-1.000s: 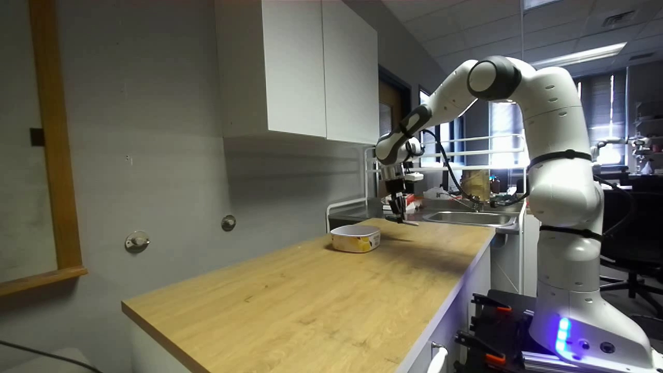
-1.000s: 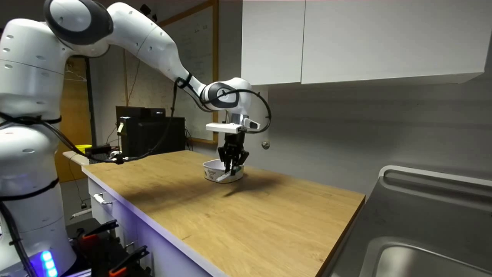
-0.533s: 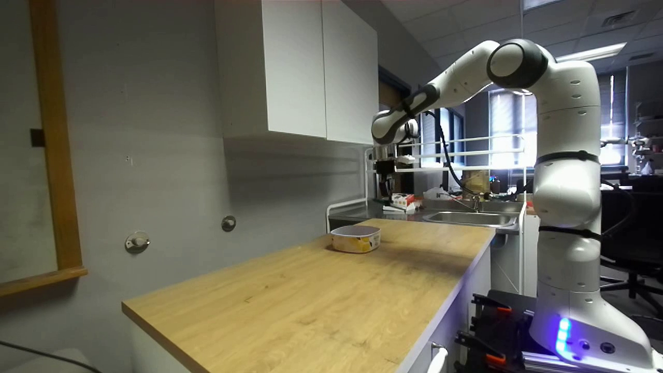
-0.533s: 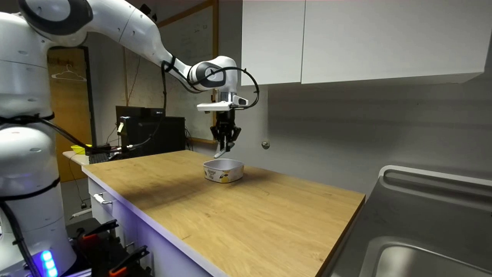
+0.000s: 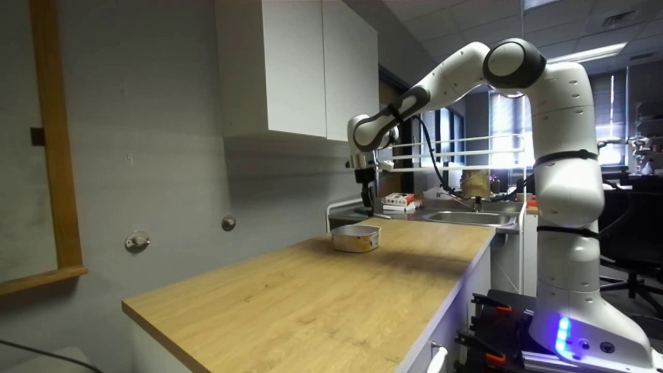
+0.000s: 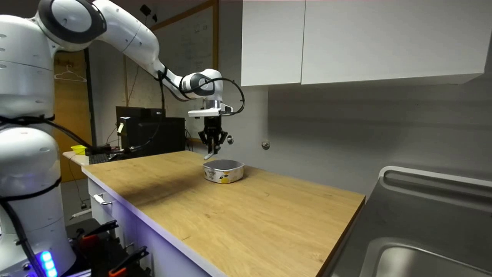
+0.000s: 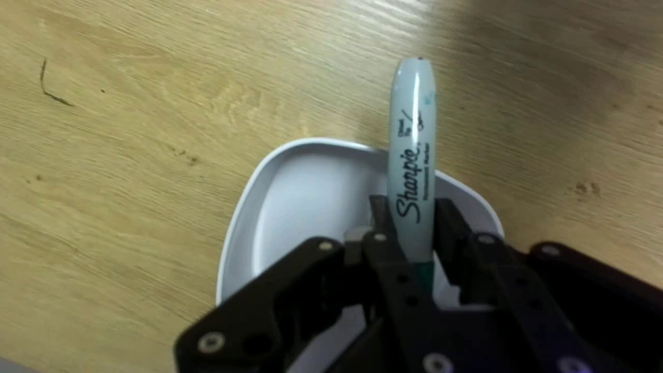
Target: Pick the marker and put it in the bowl
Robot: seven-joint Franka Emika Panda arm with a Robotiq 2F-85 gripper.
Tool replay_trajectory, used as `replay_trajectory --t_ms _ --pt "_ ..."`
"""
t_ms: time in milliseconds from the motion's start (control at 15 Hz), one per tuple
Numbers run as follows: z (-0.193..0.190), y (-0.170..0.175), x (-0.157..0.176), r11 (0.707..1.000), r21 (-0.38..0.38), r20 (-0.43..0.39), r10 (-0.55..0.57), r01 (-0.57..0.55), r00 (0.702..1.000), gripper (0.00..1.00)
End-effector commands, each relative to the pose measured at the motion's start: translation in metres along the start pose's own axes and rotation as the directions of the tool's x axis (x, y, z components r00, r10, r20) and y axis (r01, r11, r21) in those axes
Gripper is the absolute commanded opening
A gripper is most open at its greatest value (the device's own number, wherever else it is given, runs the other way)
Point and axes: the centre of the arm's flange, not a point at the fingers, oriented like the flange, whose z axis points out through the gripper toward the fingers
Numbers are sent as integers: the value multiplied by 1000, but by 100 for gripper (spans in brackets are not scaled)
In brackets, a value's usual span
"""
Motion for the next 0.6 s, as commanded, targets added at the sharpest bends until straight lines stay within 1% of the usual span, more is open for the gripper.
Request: replay_trajectory --t_ms 0,267,533 --pt "20 -6 29 999 -31 56 -21 23 998 6" --pt "41 -1 48 998 -43 99 -37 41 994 6" --pt "53 6 57 997 -56 128 -47 55 991 6"
